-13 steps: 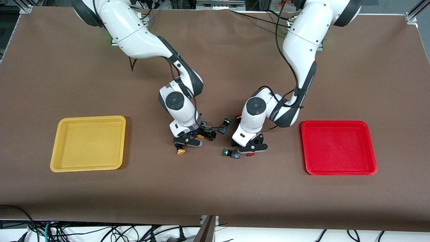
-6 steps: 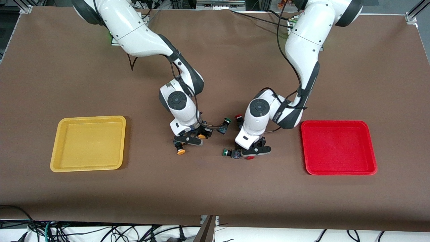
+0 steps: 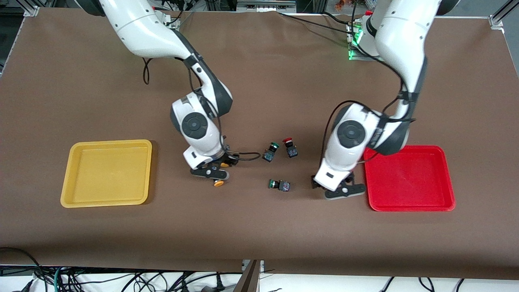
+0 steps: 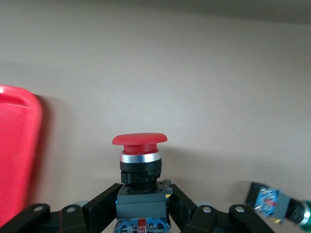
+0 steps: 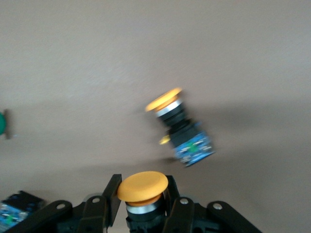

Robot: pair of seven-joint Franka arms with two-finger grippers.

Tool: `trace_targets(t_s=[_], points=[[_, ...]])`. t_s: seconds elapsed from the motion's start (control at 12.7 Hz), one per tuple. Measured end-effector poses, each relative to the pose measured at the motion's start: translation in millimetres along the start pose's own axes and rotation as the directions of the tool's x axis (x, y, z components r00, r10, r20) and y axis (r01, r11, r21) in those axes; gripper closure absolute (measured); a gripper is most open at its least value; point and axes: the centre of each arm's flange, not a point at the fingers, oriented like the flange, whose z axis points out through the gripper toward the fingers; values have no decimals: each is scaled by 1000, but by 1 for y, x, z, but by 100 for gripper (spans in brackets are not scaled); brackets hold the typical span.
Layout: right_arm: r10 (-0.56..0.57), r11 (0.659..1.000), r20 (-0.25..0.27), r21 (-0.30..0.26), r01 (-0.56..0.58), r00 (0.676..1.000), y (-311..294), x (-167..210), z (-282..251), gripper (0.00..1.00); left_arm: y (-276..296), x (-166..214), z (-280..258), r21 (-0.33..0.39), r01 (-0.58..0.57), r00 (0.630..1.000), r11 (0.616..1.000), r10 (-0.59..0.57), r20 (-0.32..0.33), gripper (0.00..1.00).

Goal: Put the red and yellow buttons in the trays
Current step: 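Carry the red button to the red tray while the right gripper carries yellow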

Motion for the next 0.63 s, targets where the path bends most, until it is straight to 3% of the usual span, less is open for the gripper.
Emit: trace_targets(t_s=[0.16,0.39,0.63], points=[[-142,986,38,-84,145,989,69,33,-17,59,-57,26,-16,11,-89,995,996,88,43,55],[-316,927,84,-184,326,945,197,79,-29,59,-148,54,-6,13,-242,967,970,240,83,55],[-366,909,112,-169,380,924,294,92,-16,59,-225,56,45,-15,-388,907,922,385,170,55]])
